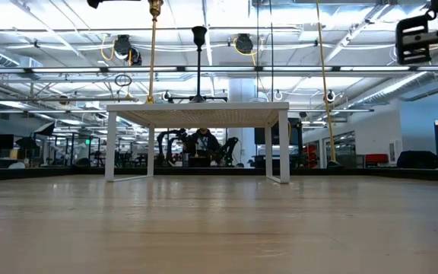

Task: Pick & Place candle stick holders
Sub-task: Put the gold candle holder on the shelf

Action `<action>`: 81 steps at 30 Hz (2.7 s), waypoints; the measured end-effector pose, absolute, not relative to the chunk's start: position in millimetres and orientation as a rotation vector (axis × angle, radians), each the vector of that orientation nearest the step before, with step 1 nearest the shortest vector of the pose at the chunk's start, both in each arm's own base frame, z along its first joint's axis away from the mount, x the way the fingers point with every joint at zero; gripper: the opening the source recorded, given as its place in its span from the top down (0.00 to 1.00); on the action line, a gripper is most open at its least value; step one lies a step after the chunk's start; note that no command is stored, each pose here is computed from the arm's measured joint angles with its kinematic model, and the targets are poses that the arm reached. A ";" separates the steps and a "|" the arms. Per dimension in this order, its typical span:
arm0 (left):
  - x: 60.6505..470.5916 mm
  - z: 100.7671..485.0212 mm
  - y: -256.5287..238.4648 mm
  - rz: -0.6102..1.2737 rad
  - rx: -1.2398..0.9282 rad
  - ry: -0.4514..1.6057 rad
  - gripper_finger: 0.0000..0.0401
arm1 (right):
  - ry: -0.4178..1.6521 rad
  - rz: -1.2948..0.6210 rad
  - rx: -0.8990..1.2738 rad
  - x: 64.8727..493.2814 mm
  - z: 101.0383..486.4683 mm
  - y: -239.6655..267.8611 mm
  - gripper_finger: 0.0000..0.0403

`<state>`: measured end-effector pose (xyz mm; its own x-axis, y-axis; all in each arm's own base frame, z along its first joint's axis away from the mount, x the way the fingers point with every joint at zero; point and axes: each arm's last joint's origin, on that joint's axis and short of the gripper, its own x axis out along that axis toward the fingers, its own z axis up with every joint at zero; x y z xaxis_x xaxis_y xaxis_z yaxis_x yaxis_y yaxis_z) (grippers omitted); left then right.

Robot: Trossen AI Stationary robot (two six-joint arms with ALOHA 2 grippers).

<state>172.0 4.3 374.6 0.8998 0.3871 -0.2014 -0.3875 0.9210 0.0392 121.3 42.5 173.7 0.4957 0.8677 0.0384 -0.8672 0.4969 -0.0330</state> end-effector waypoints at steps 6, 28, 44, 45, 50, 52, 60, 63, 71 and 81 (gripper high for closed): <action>172.0 374.6 4.3 0.401 -0.002 0.208 0.51 | -0.058 0.946 -0.006 123.8 174.0 44.5 0.83; 172.0 374.7 4.2 0.402 -0.018 0.204 0.51 | -0.316 0.302 0.028 165.8 226.7 54.9 0.98; 133.7 386.6 -3.7 0.319 0.015 0.145 0.51 | -0.103 -0.168 -0.096 265.3 338.4 31.5 0.96; 129.5 386.4 -3.8 0.314 0.017 0.149 0.51 | -0.110 -0.191 -0.097 266.4 340.6 25.0 0.96; 115.6 382.5 -3.5 0.303 0.023 0.193 0.51 | -0.067 -0.339 -0.102 268.4 336.7 -14.5 0.96; 113.7 380.8 -3.2 0.304 0.019 0.209 0.51 | -0.068 -0.386 -0.073 267.0 336.6 -28.1 0.96; 113.4 379.0 -3.2 0.303 0.032 0.229 0.51 | -0.015 -0.355 0.028 270.2 325.4 -53.5 0.96; 113.4 379.0 -3.2 0.303 0.035 0.229 0.51 | -0.001 -0.364 0.011 273.8 321.4 -56.6 0.96; 113.5 379.0 -3.2 0.302 0.038 0.231 0.51 | 0.000 -0.373 -0.008 275.0 320.6 -58.6 0.95; 113.4 378.7 -3.2 0.302 0.038 0.234 0.51 | 0.020 -0.373 0.019 275.2 318.1 -58.5 0.83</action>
